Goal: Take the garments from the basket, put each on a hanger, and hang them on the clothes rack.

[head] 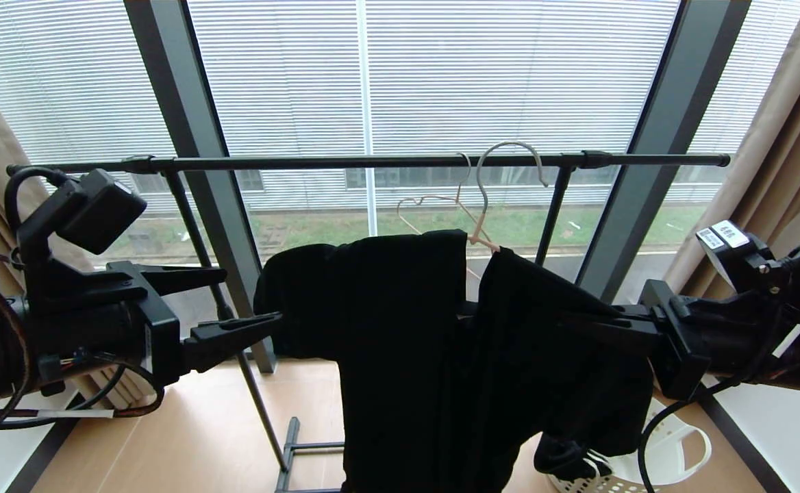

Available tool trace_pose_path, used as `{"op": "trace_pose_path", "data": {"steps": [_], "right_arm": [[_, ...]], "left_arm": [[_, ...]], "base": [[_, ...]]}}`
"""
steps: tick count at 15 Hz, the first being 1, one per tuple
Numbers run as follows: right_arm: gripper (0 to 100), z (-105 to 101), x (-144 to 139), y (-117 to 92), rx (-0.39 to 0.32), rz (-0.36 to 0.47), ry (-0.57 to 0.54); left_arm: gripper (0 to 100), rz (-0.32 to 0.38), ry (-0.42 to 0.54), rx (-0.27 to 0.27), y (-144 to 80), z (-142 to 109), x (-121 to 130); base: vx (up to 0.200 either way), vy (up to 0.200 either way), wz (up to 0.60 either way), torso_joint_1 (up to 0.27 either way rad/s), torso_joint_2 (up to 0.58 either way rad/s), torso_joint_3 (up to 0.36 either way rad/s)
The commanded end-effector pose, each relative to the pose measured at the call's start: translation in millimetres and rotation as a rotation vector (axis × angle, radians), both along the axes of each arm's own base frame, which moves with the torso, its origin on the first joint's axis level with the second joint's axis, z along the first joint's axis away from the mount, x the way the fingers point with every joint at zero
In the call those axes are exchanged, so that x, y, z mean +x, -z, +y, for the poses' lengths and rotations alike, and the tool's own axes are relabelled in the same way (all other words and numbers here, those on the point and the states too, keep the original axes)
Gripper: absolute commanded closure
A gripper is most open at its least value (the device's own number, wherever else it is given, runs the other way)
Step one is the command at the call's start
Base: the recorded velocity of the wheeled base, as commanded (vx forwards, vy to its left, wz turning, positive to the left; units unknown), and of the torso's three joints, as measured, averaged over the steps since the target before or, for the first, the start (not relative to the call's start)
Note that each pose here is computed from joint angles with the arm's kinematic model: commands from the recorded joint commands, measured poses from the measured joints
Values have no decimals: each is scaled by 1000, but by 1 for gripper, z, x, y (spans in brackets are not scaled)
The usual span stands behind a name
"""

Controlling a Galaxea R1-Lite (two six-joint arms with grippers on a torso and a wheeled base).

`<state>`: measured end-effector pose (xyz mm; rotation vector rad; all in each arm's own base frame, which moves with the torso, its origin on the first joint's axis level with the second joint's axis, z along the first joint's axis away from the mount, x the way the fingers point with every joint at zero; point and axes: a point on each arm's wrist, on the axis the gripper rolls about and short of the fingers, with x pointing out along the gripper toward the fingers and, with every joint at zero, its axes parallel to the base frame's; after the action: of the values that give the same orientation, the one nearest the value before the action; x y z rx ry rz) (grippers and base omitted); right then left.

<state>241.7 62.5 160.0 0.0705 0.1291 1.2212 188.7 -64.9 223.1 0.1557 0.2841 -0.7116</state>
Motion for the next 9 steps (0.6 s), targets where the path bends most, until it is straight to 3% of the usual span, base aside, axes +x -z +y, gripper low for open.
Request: {"op": "trace_pose_path", "data": {"steps": [1, 5, 9], "right_arm": [[100, -4, -1, -1, 3, -2, -8], [100, -6, -4, -1, 8, -2, -43], [100, -6, -4, -2, 11, -1, -55]], "left_arm": [[0, 11, -11, -2, 7, 10, 3], [0, 43, 49, -61, 37, 27, 22], [0, 25, 55, -69, 52, 26, 31]], "base": [[0, 0, 0, 0, 0, 0], [0, 0, 0, 0, 0, 0], [0, 0, 0, 0, 0, 0]]}}
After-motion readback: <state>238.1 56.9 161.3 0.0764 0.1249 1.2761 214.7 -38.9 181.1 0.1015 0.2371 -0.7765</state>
